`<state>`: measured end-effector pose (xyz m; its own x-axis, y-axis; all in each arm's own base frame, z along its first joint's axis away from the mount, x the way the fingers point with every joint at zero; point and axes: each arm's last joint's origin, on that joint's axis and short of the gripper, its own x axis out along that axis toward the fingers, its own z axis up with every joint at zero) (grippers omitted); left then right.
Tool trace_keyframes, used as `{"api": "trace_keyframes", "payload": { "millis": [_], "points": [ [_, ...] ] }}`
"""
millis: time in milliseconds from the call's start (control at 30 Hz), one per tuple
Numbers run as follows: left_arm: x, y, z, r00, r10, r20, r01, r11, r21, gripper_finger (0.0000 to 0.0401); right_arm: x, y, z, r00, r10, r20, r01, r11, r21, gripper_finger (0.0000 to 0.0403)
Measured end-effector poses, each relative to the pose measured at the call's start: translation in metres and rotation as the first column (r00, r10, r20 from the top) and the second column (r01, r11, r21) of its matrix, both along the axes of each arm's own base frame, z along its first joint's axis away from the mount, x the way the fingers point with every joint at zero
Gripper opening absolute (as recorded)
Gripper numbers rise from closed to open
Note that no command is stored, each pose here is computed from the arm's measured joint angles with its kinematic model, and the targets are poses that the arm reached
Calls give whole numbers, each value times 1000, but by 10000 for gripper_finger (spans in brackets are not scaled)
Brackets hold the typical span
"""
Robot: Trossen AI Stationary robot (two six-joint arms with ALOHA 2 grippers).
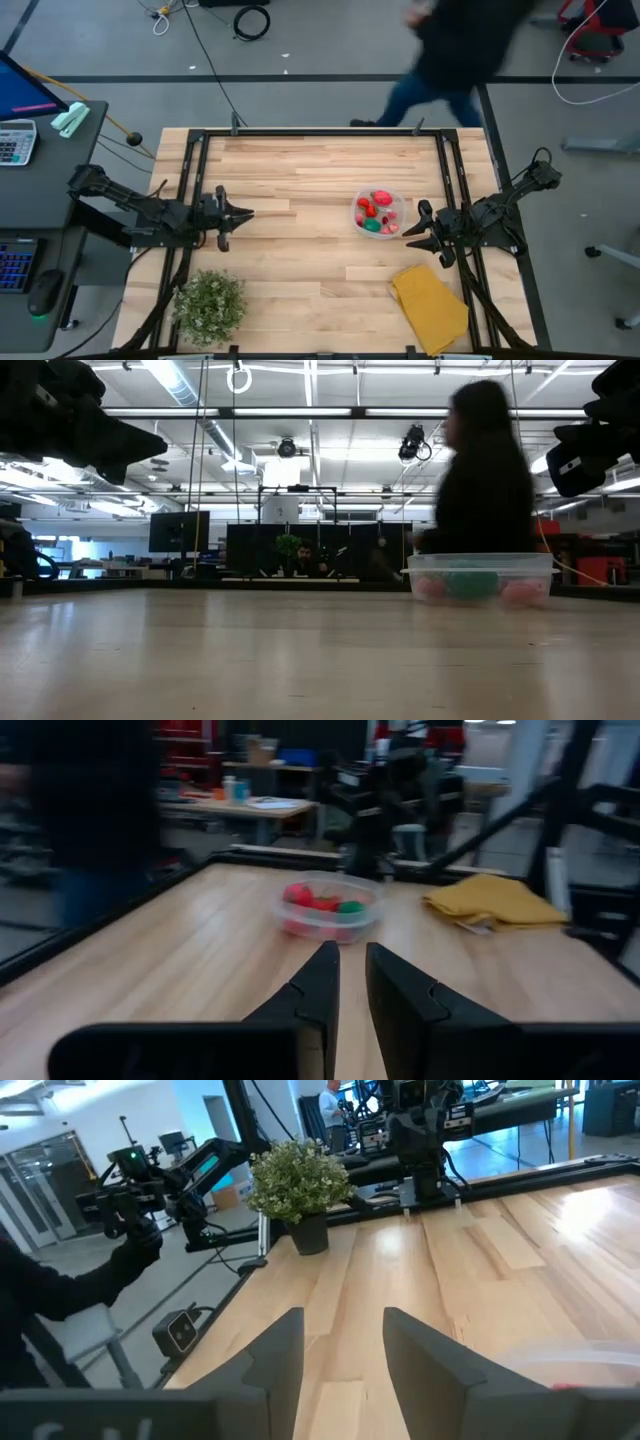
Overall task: Pick and placing Produce into tupperware
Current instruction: Return to Home Position
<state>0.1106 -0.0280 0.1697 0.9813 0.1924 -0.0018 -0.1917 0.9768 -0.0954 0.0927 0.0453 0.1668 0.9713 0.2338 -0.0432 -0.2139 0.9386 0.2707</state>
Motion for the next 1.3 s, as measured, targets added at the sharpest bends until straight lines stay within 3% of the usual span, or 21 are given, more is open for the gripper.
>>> {"api": "trace_keyframes", "payload": {
  "millis": [400,767,1300],
  "points": [
    [-1,-2,2,997,-73,10,72,997,31,58,0,0,1,1000,0,4,0,1000,1,146],
    [-16,4,21,974,-77,213,87,995,-39,58,0,0,1,1000,0,4,0,1000,1,146],
    [-19,5,15,981,-88,174,101,993,-63,55,0,0,1,1000,0,3,0,1000,0,146]
  ]
}}
